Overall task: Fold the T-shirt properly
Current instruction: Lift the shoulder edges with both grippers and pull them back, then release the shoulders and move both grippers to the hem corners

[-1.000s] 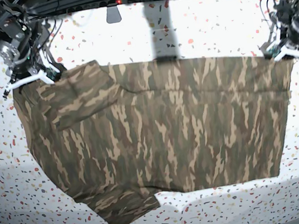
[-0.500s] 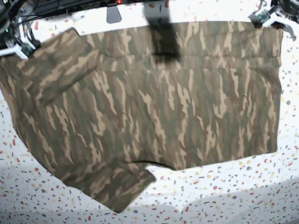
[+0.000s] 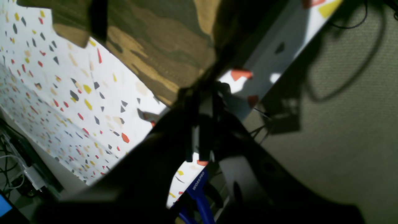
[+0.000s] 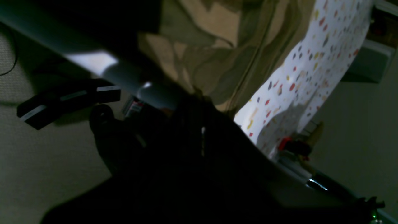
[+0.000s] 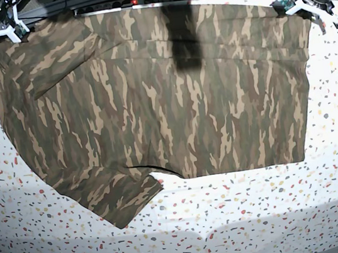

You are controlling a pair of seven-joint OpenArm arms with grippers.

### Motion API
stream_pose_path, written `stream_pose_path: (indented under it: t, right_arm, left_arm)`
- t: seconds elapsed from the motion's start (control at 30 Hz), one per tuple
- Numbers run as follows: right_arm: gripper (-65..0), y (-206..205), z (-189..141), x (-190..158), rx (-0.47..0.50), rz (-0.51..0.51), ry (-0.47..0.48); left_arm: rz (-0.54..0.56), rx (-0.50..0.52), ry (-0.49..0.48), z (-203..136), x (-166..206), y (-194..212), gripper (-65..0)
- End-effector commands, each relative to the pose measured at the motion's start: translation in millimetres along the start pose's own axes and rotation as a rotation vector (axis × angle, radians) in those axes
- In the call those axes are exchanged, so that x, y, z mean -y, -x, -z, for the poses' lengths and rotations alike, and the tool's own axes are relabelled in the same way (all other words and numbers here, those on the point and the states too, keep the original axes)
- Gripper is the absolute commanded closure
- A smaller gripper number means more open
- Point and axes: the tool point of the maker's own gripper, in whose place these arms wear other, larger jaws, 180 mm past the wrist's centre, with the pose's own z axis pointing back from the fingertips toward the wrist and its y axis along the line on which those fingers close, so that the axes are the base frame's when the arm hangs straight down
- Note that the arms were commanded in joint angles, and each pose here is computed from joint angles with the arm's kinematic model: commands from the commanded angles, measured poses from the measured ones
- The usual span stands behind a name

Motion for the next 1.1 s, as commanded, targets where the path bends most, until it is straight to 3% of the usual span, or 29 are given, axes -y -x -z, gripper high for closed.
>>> stream_pose_path:
  t: [0.0, 0.03, 0.07, 0.13, 0.17, 0.27, 0.47, 0.6, 0.7, 0.8, 0.97, 1.07]
  right_arm:
    - [0.0, 4.1, -1.5, 13.9, -0.024, -0.005, 0.047]
    - [0.0, 3.7, -2.7, 14.7, -0.031, -0.001, 0.047]
    - [-1.2, 1.9, -4.2, 15.6, -0.032, 0.003, 0.047]
    - [-11.9, -3.9, -7.3, 18.0, -0.023, 0.014, 0.05]
    - [-17.3, -7.8, -9.5, 18.6, -0.012, 0.019, 0.05]
    - [-26.7, -13.5, -21.0, 13.5, 0.017, 0.013, 0.029]
    - [-26.7, -26.3, -53.2, 12.2, 0.098, -0.056, 0.054]
    - [-26.7, -41.8, -65.8, 27.3, 0.148, -0.003, 0.088]
    - [-26.7, -56.0, -67.9, 49.1, 0.202, 0.084, 0.122]
    - [-26.7, -70.0, -61.0, 69.5, 0.247, 0.232, 0.113]
    - [-26.7, -112.0, -46.0, 79.9, 0.334, 0.433, -0.046]
    - [-26.7, -141.4, -42.6, 94.7, 0.408, 0.545, -0.108]
  left_arm:
    - [0.025, -0.059, -0.025, -3.7, -9.2, 12.3, 0.0]
    - [0.026, -0.075, -0.029, -4.8, -10.2, 13.8, -3.3]
    - [0.027, -0.094, -0.032, -6.2, -11.3, 15.6, -11.1]
    - [0.027, -0.112, -0.037, -8.7, -12.7, 16.2, -23.8]
    - [0.028, -0.112, -0.035, -9.8, -11.4, 15.4, -26.6]
    - [0.032, -0.093, -0.022, -14.0, -4.3, 10.0, -26.9]
    - [0.052, -0.079, -0.034, -23.7, -9.0, 1.8, -26.9]
    - [0.029, -0.027, -0.1, -30.3, -36.0, -7.1, -26.9]
    - [-0.073, 0.114, -0.144, -37.2, -64.1, -24.2, -26.9]
    - [-0.199, 0.31, -0.215, -53.5, -101.6, -47.6, -26.9]
    - [-0.51, 0.509, -0.366, -69.0, -170.6, -48.6, -26.9]
    - [-0.681, 0.562, -0.338, -51.5, -186.2, -38.0, -26.9]
